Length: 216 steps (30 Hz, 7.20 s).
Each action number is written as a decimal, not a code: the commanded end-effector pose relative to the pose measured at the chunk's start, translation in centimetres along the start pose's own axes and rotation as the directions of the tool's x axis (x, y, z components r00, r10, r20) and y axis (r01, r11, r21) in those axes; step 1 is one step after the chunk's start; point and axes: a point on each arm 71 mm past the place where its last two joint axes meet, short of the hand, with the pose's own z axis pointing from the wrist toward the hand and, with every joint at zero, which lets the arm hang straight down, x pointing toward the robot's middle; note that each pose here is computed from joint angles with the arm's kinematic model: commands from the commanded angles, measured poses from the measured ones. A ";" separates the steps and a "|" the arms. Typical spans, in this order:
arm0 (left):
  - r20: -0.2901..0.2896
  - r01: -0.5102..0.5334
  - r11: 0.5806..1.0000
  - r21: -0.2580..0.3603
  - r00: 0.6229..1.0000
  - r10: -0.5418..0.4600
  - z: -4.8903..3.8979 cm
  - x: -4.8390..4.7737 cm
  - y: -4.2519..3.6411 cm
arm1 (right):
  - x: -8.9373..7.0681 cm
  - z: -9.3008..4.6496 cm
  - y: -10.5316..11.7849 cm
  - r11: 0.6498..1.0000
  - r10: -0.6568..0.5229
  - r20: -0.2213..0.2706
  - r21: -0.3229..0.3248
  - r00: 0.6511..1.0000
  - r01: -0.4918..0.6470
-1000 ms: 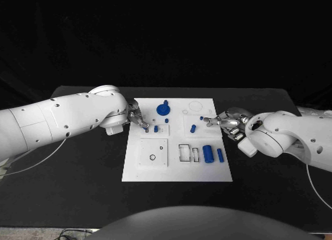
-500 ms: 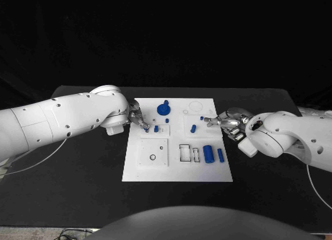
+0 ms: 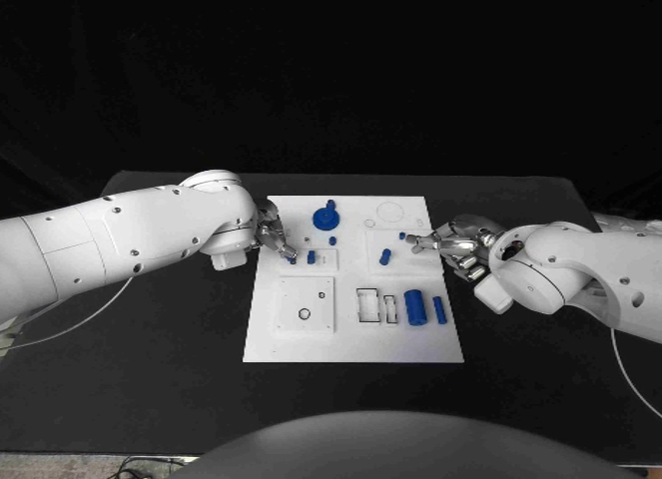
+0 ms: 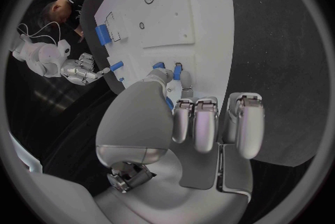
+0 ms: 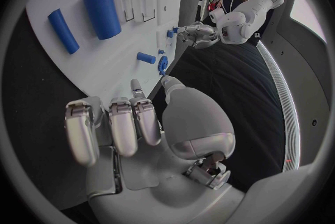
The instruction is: Assemble the parts on the task board
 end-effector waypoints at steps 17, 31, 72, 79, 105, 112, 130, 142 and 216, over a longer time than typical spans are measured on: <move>-0.032 -0.018 1.000 0.001 0.999 0.018 -0.02 0.30 -0.24 | 0.1 0.0 0.0 1.000 -0.009 -0.005 -0.003 1.000 0.009; -0.033 -0.020 1.000 -0.006 0.999 0.020 -0.02 0.34 -0.31 | 0.1 0.0 0.0 1.000 -0.009 -0.006 -0.002 1.000 0.009; 0.064 0.071 0.996 0.055 0.995 -0.074 -0.25 -0.38 -0.08 | 0.0 -0.1 0.0 1.000 -0.008 0.007 -0.006 1.000 0.008; 0.155 0.139 0.980 0.141 0.975 -0.161 -1.25 -1.03 0.52 | -0.3 -0.1 0.3 0.999 0.006 0.045 -0.052 0.999 -0.004; 0.362 0.214 0.678 0.703 0.713 -0.600 -3.25 -1.89 -0.08 | -0.1 -0.4 3.1 0.944 0.085 0.132 -0.329 0.988 -0.038; 0.405 0.058 0.680 0.731 0.766 -0.500 -2.32 -0.88 -1.30 | -0.1 -0.4 2.9 0.947 0.083 0.121 -0.318 0.989 -0.040; 0.648 -0.500 0.629 0.595 0.762 -0.008 -1.39 0.91 -5.00 | -0.2 -0.4 2.4 0.961 0.075 0.097 -0.274 0.992 -0.046; 0.650 -0.587 0.616 0.525 0.744 0.155 -1.16 0.75 -5.19 | 0.0 -0.2 2.3 0.966 0.069 0.082 -0.256 0.994 -0.046; 0.530 -0.602 0.659 0.451 0.775 0.345 2.72 1.88 -6.64 | 0.3 -0.1 2.2 0.970 0.066 0.069 -0.239 0.995 -0.048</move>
